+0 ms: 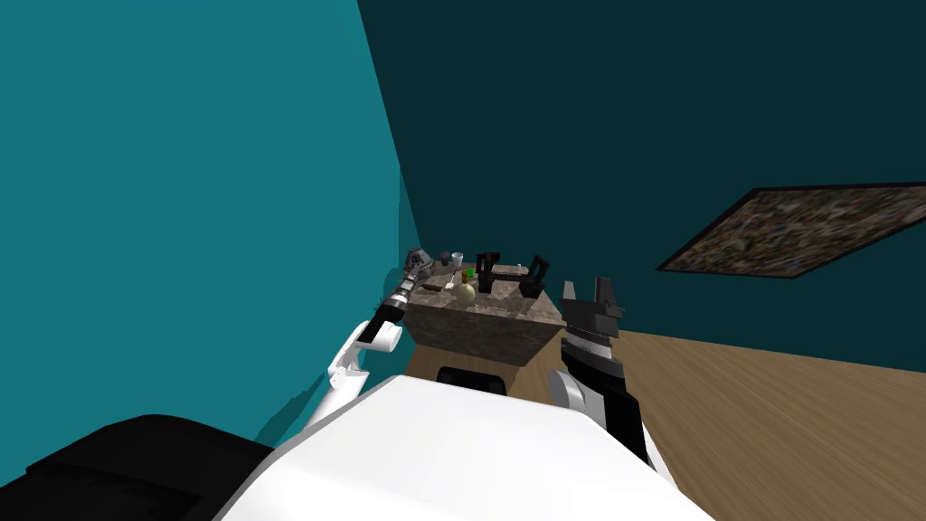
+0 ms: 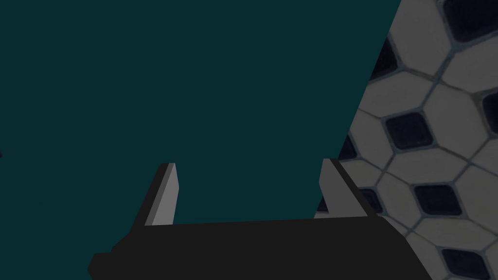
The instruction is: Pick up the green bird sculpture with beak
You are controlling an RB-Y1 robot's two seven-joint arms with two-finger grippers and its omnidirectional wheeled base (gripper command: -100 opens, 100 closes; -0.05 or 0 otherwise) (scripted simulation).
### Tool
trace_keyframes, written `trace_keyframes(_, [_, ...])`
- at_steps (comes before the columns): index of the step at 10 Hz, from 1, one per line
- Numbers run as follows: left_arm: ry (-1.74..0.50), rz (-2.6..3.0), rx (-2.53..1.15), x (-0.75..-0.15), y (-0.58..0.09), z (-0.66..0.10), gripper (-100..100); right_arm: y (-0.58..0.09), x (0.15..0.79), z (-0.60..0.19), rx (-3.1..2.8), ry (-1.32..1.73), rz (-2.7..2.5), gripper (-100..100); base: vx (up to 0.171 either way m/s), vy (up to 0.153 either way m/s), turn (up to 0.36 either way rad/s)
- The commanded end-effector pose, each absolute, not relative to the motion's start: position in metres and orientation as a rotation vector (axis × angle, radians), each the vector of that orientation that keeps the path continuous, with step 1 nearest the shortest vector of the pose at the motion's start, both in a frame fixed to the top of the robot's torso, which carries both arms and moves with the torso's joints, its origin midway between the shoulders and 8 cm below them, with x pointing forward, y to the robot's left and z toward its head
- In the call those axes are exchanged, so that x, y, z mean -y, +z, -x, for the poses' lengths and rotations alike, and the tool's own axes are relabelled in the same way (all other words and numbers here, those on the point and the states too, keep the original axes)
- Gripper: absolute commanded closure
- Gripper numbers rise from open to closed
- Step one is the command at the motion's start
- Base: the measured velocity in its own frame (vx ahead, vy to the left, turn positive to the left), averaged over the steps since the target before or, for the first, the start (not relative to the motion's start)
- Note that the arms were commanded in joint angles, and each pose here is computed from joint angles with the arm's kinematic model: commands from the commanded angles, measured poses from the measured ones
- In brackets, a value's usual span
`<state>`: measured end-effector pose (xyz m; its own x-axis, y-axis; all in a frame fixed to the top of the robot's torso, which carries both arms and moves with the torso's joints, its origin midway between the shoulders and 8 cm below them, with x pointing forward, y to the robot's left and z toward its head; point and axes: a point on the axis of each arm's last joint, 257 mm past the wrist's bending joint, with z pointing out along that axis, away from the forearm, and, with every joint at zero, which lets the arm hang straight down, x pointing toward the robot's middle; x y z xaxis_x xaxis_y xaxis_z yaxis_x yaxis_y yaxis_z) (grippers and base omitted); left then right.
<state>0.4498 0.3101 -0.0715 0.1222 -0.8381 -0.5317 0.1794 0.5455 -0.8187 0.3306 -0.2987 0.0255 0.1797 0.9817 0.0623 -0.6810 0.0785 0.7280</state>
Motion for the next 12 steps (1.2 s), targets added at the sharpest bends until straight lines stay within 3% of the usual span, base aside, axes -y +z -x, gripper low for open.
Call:
trace_keyframes(1, [-0.803, 0.693, -1.270, -0.315, -0.083, -0.459, -100, 0.026, 0.299, -0.331, -0.518, 1.331, -0.722, 0, 0.004, -0.012, -0.042])
trace_keyframes(12, [-0.654, 0.860, -1.480, -0.345, -0.150, -0.486, -100, 0.026, 0.299, -0.331, -0.518, 1.331, -0.722, 0, 0.011, -0.005, -0.028])
